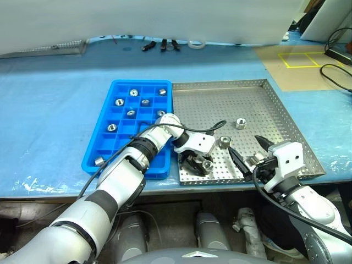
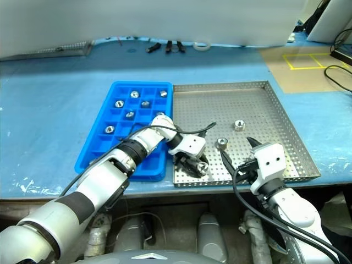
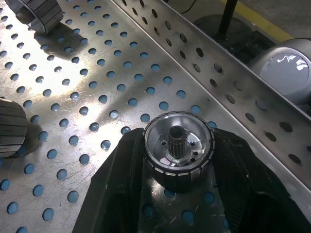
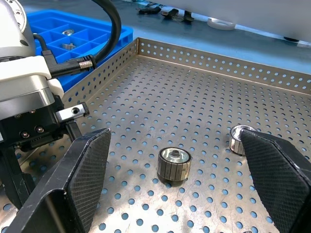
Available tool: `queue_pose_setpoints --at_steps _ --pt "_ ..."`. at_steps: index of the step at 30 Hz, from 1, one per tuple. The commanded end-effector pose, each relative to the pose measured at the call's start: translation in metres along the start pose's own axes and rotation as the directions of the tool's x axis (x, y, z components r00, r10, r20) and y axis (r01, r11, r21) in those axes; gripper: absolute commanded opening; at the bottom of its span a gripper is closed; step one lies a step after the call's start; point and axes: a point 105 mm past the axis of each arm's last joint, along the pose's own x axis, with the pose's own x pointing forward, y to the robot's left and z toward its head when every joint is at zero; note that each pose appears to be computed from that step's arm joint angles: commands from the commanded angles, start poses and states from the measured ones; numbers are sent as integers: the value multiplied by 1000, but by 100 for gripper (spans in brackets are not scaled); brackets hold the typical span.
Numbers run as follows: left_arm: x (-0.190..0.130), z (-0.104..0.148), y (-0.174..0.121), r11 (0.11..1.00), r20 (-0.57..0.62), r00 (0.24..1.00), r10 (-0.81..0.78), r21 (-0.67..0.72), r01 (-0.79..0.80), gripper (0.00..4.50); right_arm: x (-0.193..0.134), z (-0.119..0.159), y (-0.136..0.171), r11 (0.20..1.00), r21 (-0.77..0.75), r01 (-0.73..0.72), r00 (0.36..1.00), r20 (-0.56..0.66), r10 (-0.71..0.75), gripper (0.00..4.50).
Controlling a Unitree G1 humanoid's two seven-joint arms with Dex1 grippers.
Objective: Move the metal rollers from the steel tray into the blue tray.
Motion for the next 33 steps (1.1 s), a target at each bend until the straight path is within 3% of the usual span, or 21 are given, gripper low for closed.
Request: queue_pose_setpoints --at_steps 1,5,10,13,21,27,33 --pt "-6 6 8 999 10 999 49 22 -49 172 0 12 1 1000 -24 0 999 42 1 450" --pt "-21 25 22 992 141 982 125 -23 -123 172 2 15 4 999 -16 -37 998 56 38 450" --pt "-62 52 30 979 330 922 203 -93 -182 172 7 30 10 988 -32 -151 984 90 153 450" --pt "-83 59 32 961 374 886 276 -124 -247 172 12 37 11 976 -50 -213 971 98 217 450" --pt "-140 39 7 856 314 802 508 -290 -429 172 44 60 26 886 -97 -454 878 118 463 450" --pt "-171 13 -22 643 173 638 751 -416 -644 172 70 76 42 762 -135 -633 754 114 647 450" --pt "-177 0 -50 456 61 493 868 -492 -741 172 91 84 58 654 -172 -736 647 105 756 450"
